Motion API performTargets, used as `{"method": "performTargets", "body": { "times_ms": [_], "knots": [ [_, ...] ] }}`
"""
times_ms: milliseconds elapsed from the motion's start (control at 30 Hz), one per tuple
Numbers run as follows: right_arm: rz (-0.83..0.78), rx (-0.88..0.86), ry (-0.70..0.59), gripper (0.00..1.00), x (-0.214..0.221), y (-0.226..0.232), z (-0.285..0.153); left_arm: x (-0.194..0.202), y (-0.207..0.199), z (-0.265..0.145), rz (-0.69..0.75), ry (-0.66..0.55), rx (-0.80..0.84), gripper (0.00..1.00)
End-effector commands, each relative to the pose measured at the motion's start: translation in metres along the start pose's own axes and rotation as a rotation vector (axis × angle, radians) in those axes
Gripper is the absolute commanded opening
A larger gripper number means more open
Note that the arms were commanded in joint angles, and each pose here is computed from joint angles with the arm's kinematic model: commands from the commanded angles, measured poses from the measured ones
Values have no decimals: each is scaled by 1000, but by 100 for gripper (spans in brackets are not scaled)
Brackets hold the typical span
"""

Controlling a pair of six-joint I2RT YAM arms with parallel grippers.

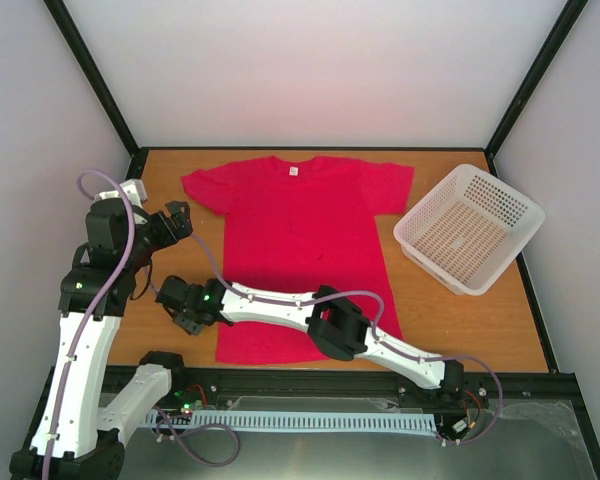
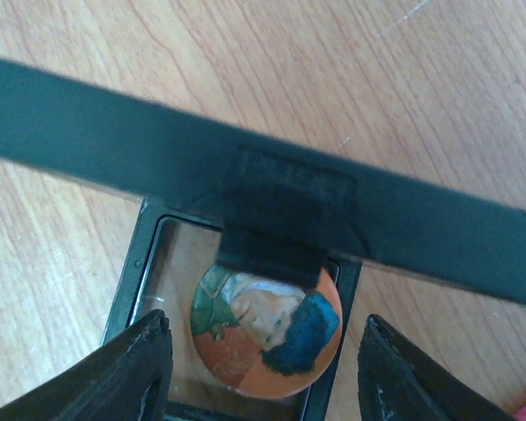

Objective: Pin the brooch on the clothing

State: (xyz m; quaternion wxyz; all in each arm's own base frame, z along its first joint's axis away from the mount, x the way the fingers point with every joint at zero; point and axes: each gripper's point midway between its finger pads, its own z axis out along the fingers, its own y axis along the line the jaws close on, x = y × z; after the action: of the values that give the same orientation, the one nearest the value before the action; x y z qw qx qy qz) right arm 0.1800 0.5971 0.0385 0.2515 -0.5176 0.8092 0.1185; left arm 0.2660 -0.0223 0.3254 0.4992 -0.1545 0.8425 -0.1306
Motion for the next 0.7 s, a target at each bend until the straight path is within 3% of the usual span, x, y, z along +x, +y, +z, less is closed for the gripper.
{"method": "performTargets", "body": {
  "times_ms": [0, 200, 667],
  "knots": [
    [9, 5, 3, 57, -2, -3, 6, -14, -4, -11, 22, -49, 14, 100],
    [23, -15, 16, 57, 1, -5, 12, -15, -5, -11, 23, -53, 16, 100],
    [44, -21, 18, 40, -1, -11, 12, -11, -5, -9, 18, -44, 25, 100]
  ]
}}
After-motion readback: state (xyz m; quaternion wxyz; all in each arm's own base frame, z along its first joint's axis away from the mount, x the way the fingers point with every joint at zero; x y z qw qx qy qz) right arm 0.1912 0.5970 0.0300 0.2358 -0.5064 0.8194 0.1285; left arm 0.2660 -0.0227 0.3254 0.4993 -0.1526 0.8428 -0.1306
